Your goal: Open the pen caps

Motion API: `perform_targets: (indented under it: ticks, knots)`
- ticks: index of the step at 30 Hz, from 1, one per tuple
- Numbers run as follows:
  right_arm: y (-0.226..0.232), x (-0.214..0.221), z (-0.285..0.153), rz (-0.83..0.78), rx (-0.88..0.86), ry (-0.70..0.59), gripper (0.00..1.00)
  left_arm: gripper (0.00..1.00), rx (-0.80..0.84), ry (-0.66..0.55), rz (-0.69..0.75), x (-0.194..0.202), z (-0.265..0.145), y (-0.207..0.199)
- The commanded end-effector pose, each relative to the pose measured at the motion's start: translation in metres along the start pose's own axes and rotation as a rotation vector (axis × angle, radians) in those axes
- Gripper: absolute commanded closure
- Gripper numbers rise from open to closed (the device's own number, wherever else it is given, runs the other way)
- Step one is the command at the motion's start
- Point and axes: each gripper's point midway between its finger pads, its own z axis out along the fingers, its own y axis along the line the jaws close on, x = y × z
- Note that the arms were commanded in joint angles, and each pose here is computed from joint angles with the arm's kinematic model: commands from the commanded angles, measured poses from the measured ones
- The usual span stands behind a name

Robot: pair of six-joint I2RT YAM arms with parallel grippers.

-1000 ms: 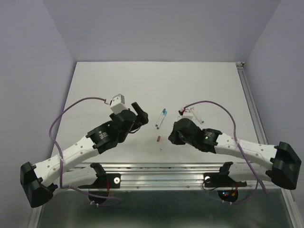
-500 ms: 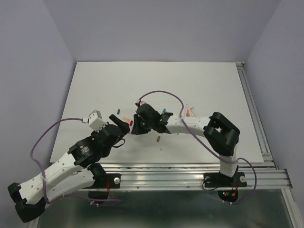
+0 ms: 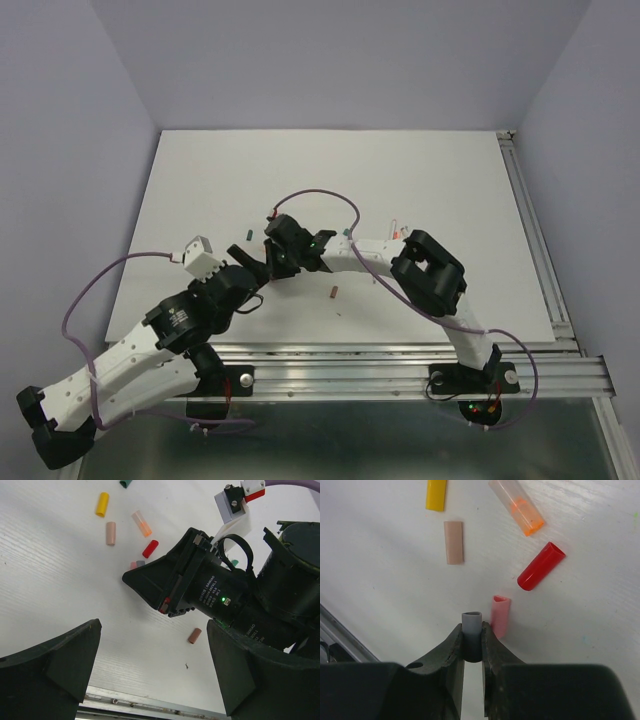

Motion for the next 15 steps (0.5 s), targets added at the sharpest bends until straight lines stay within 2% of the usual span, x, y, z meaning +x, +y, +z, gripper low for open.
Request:
perform_targets:
  ticks: [1, 7, 15]
  knots:
    - [0.022, -0.013, -0.007, -0.002, -0.051, -0.014, 0.81, 0.01, -0.014, -0.034, 0.015, -0.003, 0.004, 0.007]
    - [0.03, -0.012, -0.012, 0.007, -0.082, -0.003, 0.69, 0.01, -0.008, -0.031, 0.015, -0.003, 0.003, 0.005]
    - [0.044, -0.019, -0.028, 0.017, -0.124, -0.019, 0.64, 0.01, 0.012, -0.02, 0.009, -0.004, 0.0, 0.0]
